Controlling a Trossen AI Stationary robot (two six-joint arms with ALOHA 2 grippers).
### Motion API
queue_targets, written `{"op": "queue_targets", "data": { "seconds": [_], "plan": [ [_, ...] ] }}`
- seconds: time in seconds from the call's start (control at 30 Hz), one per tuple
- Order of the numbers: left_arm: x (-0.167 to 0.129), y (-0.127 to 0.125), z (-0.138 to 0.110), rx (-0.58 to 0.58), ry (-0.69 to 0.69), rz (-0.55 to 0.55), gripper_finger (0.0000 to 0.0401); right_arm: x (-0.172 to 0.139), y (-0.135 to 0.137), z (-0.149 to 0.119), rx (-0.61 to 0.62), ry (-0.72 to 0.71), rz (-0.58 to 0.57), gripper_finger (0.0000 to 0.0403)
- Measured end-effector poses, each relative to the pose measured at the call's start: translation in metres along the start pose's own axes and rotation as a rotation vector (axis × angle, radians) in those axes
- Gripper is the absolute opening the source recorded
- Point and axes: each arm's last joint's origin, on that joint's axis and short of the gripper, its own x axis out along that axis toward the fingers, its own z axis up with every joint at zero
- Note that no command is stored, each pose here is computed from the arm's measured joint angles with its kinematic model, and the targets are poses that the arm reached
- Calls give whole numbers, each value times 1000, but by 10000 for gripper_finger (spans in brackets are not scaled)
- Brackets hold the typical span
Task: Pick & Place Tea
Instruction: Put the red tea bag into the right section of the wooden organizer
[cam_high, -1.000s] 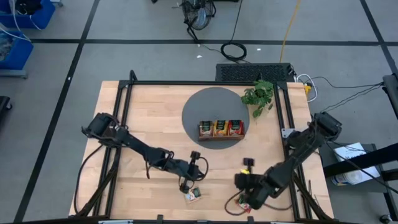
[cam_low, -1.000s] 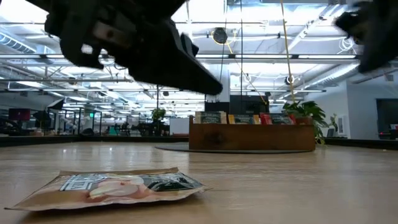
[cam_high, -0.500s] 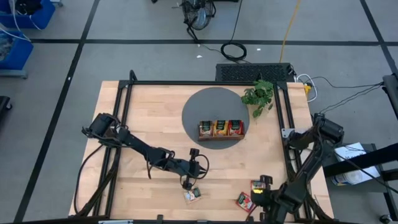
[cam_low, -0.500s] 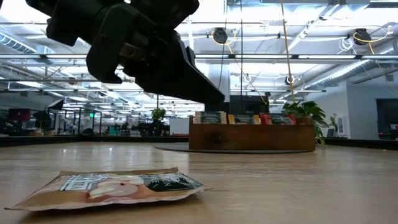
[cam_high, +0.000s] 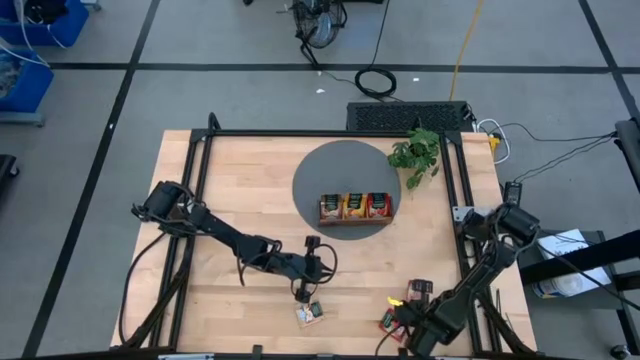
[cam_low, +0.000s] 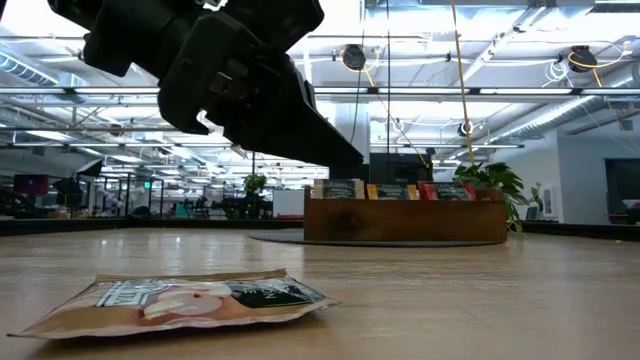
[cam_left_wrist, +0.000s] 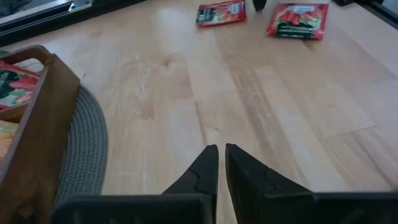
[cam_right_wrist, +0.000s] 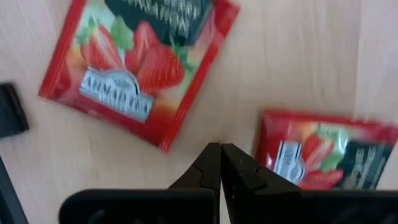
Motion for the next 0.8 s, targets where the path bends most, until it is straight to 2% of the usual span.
{"op": "queue_targets", "data": {
  "seconds": [0.17,0.27,0.33,0.47,0.57,0.8],
  "plan": [
    [0,0,0,0,0,-1,37,-5,-3,13,-24,-40,17,0],
    [0,0,0,-2,0,-10,37,-17,-6,15,-22,-42,-75,0],
    [0,0,0,-4,2,-11,37,-30,-5,17,13,-43,-93,0],
    [0,-1,-1,-1,9,-13,37,-36,-6,7,56,43,-143,0],
    [0,0,-1,-4,14,-13,37,-39,-3,3,81,49,-131,0],
    [0,0,-2,-18,19,-13,37,-44,-4,-22,236,258,-195,0]
  ]
}}
